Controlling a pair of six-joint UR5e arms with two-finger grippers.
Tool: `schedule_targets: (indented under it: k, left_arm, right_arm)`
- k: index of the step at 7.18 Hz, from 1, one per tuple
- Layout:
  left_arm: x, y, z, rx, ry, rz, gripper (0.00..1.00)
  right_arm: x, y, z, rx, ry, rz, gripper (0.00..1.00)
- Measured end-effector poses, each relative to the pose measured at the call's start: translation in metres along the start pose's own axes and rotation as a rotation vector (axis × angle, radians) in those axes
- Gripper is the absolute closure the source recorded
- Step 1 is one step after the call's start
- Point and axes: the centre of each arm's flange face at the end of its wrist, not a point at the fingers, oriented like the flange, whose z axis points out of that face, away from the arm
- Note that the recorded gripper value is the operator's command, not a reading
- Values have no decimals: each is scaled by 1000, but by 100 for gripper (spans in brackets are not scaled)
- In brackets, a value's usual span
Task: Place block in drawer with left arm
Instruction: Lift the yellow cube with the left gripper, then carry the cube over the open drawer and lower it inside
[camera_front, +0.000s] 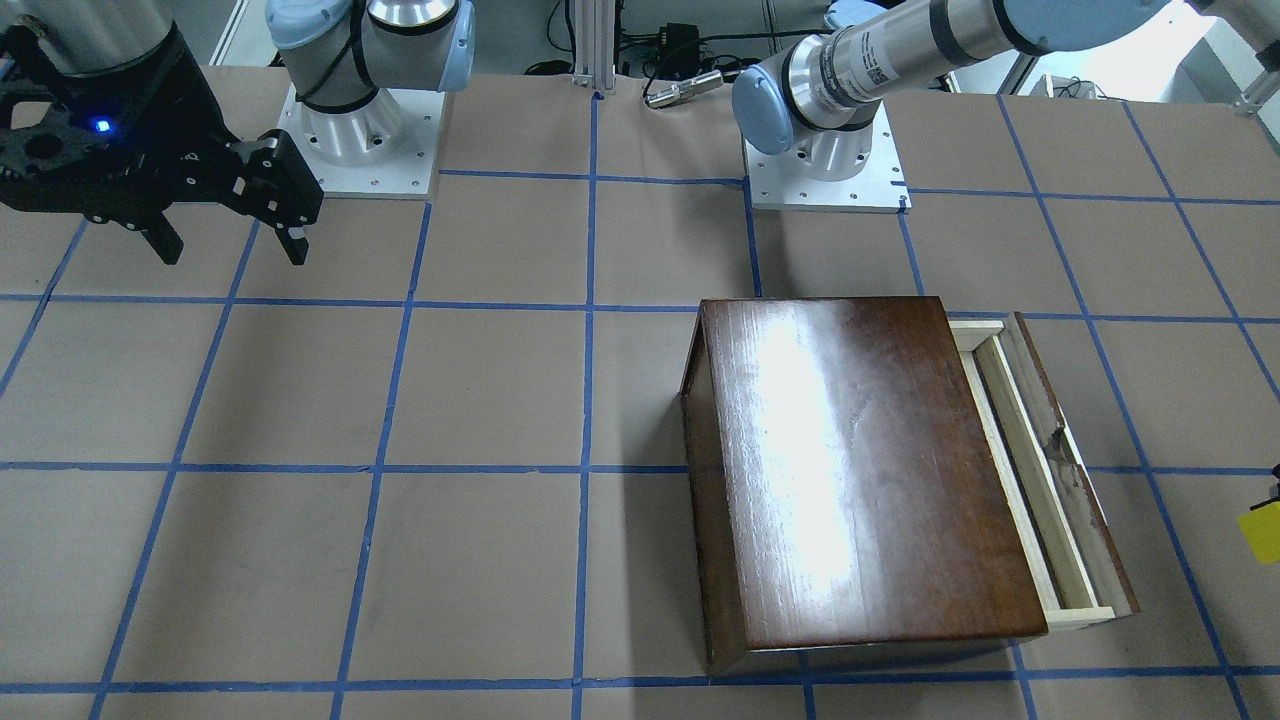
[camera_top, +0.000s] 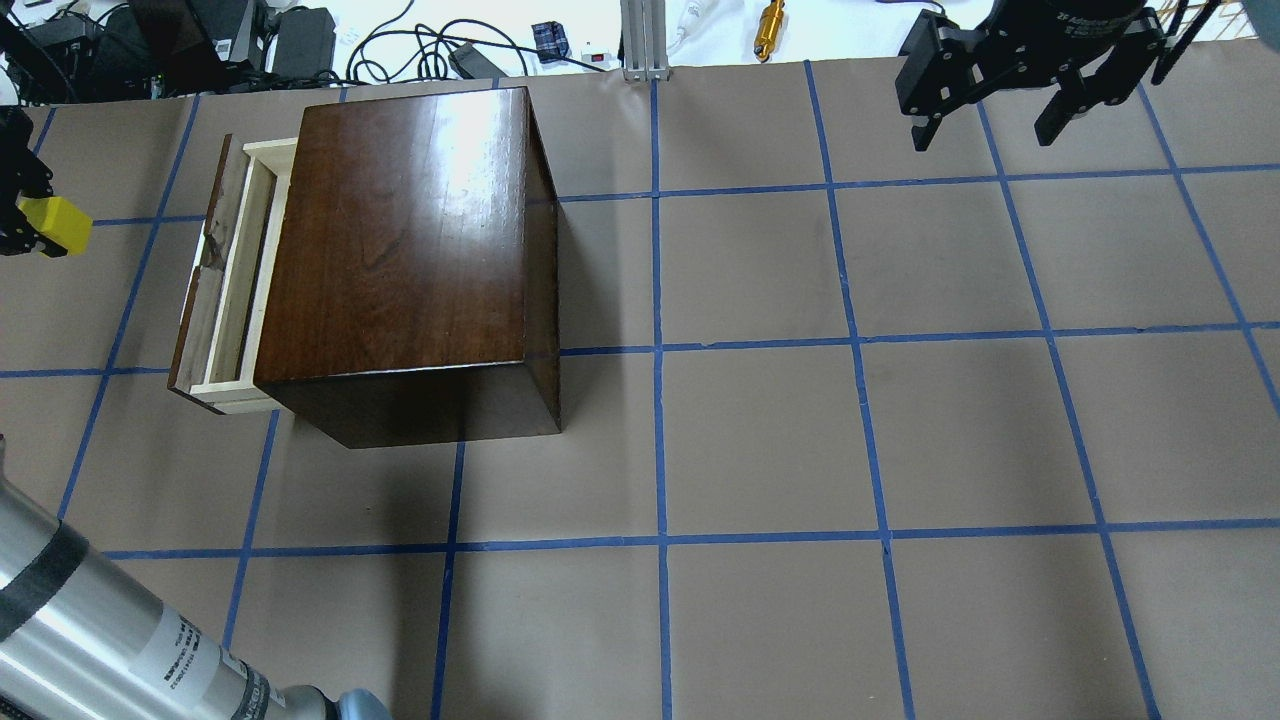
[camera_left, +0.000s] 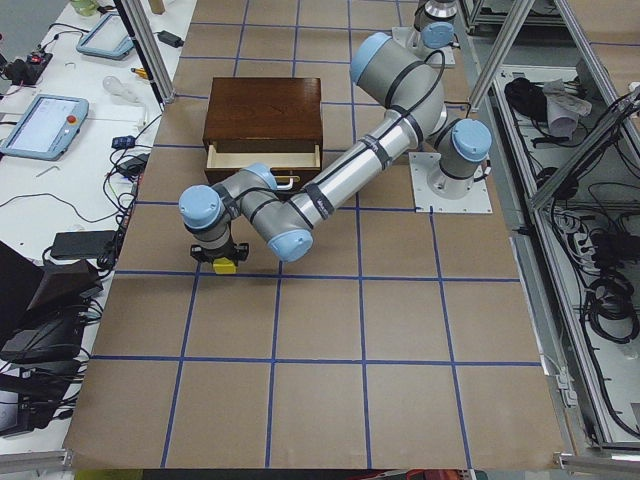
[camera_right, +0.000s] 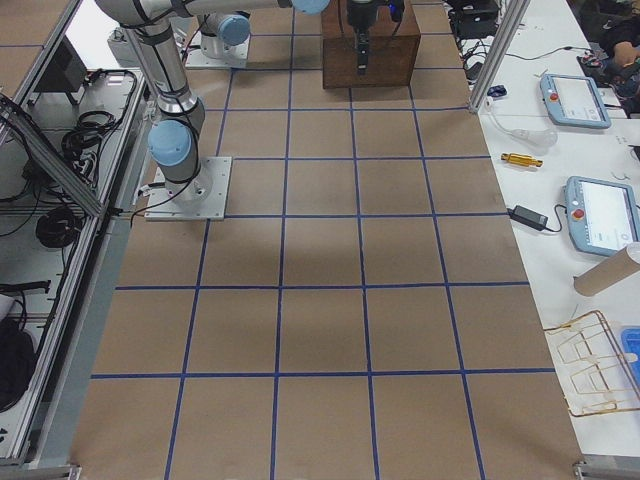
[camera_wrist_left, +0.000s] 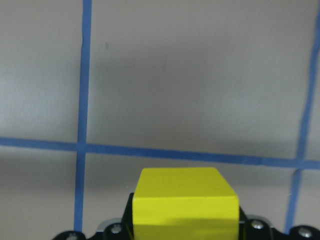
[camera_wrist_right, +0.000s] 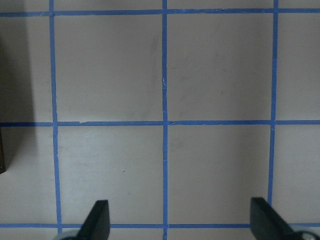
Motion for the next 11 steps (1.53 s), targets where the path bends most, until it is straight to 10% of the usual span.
schedule_targets:
  k: [4,11]
  left_arm:
    - [30,-142,-90,-27,31,20,100]
    - [92,-261,-44,-37,20,1,100]
  right_arm:
    - [0,0,0,0,0,2,0]
    - [0,0,0,0,0,0,0]
